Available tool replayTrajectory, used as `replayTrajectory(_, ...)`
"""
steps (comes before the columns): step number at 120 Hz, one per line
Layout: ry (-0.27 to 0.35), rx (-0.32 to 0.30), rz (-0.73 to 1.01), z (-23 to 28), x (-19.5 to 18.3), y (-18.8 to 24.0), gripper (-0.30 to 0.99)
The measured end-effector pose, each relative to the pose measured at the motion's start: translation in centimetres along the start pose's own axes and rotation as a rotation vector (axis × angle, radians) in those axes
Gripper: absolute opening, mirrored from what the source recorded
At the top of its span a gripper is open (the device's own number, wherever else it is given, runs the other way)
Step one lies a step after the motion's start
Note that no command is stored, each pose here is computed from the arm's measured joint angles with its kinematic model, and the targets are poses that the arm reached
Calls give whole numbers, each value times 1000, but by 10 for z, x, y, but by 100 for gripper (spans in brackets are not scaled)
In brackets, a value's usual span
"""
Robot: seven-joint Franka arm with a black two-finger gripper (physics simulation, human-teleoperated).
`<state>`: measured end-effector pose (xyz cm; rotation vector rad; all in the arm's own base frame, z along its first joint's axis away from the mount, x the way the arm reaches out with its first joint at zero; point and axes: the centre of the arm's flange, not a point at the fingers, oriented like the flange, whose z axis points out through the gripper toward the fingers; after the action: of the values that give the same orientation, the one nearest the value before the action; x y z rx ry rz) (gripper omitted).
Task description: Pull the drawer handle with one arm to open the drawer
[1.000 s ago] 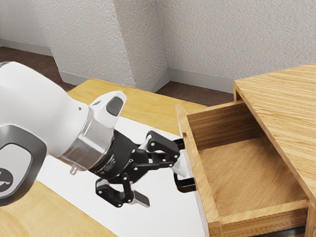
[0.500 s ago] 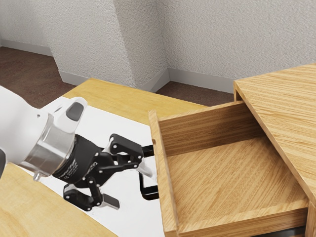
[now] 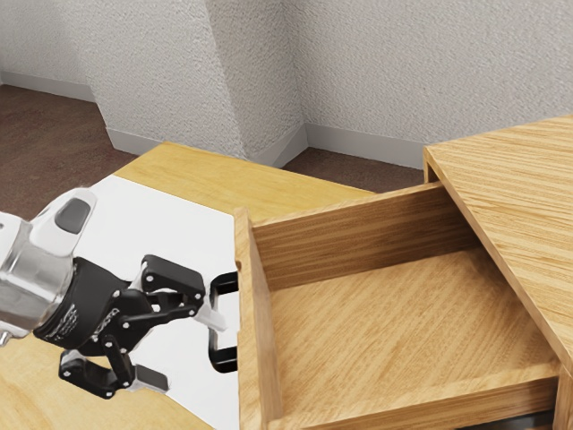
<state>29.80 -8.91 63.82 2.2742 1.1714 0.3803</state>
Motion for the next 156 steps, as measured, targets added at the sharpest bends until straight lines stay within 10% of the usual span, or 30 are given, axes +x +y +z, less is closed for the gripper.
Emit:
replayTrajectory(141, 43, 85, -54, -39, -1, -45, 68)
replayTrajectory(156, 187, -27, 154, -127, -53, 14, 68)
